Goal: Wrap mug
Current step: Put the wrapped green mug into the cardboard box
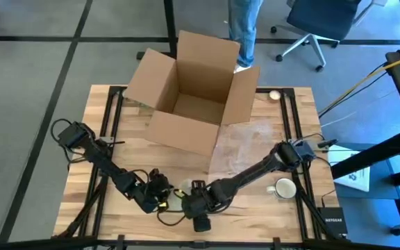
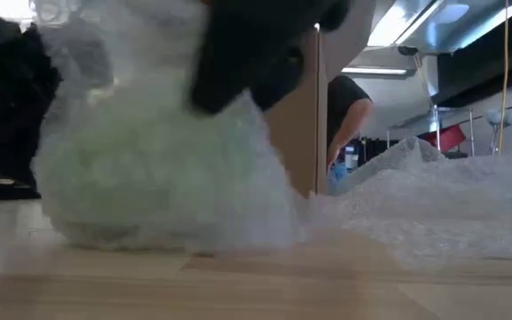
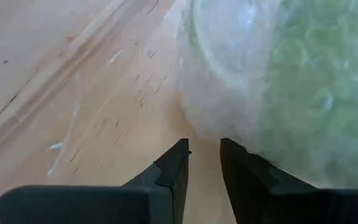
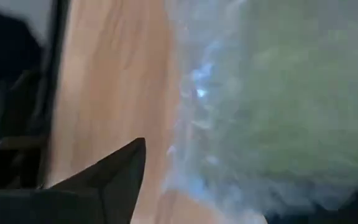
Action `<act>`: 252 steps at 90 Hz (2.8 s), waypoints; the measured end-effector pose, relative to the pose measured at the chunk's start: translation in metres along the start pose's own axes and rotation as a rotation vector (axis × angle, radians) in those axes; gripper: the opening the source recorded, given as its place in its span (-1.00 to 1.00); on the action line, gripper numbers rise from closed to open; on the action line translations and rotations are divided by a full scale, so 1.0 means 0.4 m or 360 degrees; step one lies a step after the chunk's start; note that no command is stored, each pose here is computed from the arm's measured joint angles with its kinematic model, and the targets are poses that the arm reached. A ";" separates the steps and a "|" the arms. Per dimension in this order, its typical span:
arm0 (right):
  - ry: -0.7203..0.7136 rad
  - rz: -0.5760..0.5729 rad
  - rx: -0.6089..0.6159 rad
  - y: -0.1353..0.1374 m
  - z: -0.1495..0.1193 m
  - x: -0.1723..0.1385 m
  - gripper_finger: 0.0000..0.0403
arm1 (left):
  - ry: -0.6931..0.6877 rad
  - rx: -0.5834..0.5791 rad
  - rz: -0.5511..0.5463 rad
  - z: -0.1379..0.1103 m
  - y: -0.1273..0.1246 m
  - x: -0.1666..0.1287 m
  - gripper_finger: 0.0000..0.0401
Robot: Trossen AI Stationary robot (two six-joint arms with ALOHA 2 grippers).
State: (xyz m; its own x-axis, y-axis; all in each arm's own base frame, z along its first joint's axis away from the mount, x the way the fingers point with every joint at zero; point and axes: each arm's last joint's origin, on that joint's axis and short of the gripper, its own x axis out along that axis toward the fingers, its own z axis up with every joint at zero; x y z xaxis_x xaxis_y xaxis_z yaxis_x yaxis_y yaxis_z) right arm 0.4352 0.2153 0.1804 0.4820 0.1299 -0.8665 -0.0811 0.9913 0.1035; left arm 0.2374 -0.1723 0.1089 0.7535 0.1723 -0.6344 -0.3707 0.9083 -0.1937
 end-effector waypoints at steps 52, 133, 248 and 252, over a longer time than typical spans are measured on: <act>-0.0450 0.0048 -0.0109 -0.028 0.049 0.038 -0.78 | -0.0047 -0.0009 -0.0036 0.011 -0.005 0.004 -0.62; -0.0259 0.0012 -0.0531 0.056 0.132 -0.194 -0.94 | -0.0165 0.0166 -0.0199 0.057 -0.034 -0.118 -0.62; -0.0304 -0.0639 0.0466 -0.844 0.177 -0.447 -0.95 | -0.0324 0.0147 -0.0129 0.034 -0.043 -0.179 -0.62; -0.0275 -0.0613 0.0478 -0.856 0.171 -0.420 -0.95 | -0.0322 0.0148 -0.0127 0.033 -0.042 -0.179 -0.62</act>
State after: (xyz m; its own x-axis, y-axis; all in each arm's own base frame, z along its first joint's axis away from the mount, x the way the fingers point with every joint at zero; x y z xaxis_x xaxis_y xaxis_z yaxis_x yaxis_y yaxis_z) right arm 0.4414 -0.1446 0.3239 0.5669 -0.2693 -0.7786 0.3725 0.9267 -0.0493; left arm 0.1968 -0.1949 0.1676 0.8754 0.1628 -0.4551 -0.2609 0.9518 -0.1614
